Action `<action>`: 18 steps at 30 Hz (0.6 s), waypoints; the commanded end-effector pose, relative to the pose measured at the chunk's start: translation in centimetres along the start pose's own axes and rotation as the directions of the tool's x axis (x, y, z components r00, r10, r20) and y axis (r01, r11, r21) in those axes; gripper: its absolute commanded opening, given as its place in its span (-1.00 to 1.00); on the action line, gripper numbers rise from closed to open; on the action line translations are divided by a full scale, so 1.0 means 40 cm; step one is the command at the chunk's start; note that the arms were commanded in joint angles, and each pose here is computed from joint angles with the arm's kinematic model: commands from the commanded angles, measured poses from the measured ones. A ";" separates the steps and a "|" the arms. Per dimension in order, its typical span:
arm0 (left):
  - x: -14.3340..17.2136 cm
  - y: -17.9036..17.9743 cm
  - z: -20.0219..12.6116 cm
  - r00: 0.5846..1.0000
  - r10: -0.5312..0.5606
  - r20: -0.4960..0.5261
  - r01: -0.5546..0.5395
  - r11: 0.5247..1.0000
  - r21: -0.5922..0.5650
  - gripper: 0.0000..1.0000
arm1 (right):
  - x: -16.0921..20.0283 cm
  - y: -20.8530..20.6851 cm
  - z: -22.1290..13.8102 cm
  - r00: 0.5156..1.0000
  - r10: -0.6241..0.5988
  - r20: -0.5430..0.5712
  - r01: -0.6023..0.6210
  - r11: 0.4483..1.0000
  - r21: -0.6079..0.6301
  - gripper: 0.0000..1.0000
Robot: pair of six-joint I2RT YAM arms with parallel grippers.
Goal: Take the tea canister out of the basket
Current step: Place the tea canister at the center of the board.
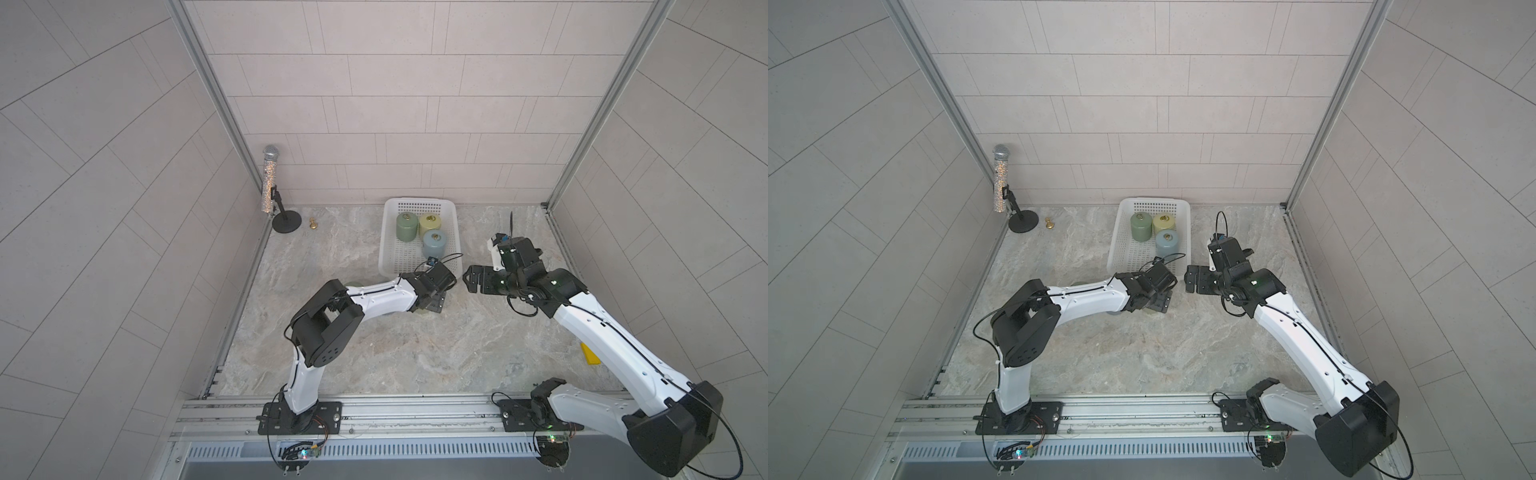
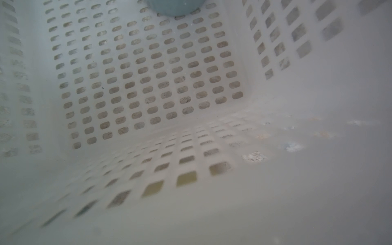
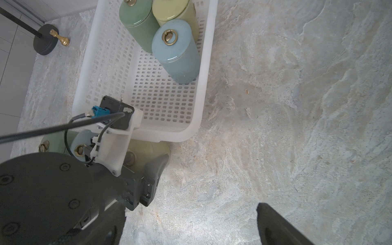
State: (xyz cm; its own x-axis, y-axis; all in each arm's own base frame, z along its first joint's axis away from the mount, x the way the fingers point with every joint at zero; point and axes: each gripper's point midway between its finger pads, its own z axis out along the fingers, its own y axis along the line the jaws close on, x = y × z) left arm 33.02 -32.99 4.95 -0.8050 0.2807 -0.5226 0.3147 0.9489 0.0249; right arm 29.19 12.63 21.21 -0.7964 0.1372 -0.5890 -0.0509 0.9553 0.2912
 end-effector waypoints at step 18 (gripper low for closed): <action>-0.046 -0.018 -0.079 0.999 -0.035 0.034 0.032 0.996 0.081 1.00 | 0.000 0.002 0.002 1.000 0.000 -0.006 0.000 1.000 0.007 1.00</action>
State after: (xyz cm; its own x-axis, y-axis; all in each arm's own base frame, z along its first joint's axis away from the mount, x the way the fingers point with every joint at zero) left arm 32.42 -33.65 5.83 -0.8125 0.2674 -0.5180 0.3310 0.9431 -0.0324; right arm 29.24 12.65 21.02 -0.7997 0.1357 -0.5849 -0.0492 0.9560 0.2892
